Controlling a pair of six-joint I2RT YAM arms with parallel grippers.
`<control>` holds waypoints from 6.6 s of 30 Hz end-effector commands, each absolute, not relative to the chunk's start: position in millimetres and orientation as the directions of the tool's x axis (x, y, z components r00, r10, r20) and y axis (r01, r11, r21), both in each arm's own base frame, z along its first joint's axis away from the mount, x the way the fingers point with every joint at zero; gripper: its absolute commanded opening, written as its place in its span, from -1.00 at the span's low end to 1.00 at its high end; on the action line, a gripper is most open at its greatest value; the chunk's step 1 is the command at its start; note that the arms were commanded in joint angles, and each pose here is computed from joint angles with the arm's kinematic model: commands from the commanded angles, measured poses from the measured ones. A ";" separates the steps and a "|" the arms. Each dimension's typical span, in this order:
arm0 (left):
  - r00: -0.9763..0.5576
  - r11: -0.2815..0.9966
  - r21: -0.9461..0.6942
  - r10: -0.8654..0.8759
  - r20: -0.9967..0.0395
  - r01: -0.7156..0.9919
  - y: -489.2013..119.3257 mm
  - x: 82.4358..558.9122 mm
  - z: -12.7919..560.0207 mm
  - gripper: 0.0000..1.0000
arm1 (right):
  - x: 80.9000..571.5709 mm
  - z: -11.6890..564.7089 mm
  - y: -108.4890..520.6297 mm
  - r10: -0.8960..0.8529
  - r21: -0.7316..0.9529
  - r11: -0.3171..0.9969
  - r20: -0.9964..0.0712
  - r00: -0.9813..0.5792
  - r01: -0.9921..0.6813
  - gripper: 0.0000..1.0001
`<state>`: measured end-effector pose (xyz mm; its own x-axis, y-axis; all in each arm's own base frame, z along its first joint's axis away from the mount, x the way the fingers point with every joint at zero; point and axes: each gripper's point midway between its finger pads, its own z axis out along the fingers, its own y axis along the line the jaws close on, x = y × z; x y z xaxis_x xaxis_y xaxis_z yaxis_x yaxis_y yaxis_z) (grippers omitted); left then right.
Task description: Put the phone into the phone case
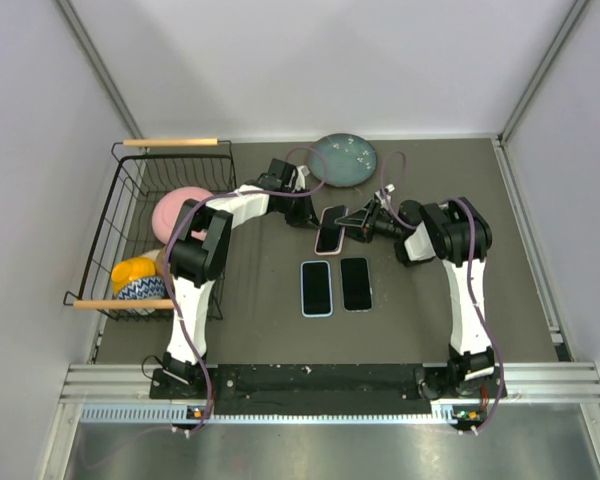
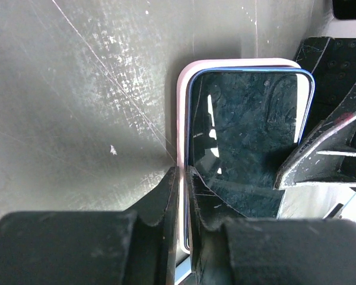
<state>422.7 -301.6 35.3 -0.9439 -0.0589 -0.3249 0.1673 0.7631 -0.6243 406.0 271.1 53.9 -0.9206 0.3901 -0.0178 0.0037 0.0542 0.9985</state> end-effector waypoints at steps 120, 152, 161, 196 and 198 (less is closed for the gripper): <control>-0.767 0.217 -0.773 -0.128 -0.628 0.596 -307.9 289.1 263.5 -1.00 | 244.9 254.1 258.8 0.374 0.867 0.248 -0.497 -0.783 -0.431 -0.89; -0.794 -0.006 -0.799 0.108 -0.598 0.601 -305.3 198.8 272.7 -1.00 | 235.3 301.4 260.6 0.335 0.708 0.195 -0.699 -0.633 -0.679 0.11; -0.825 0.247 -0.788 0.108 -0.555 0.563 -302.4 225.3 231.3 -1.00 | 243.9 315.9 252.8 0.361 0.679 0.284 -0.730 -0.581 -0.677 -1.00; -0.792 -0.010 -0.792 -0.034 -0.610 0.610 -320.6 214.0 298.5 -1.00 | 203.3 259.6 254.5 0.350 0.781 0.163 -0.617 -0.705 -0.602 -0.06; -0.801 -0.010 -0.802 -0.039 -0.597 0.597 -320.8 214.3 294.9 -1.00 | 202.3 262.4 255.1 0.353 0.784 0.147 -0.612 -0.708 -0.604 -0.35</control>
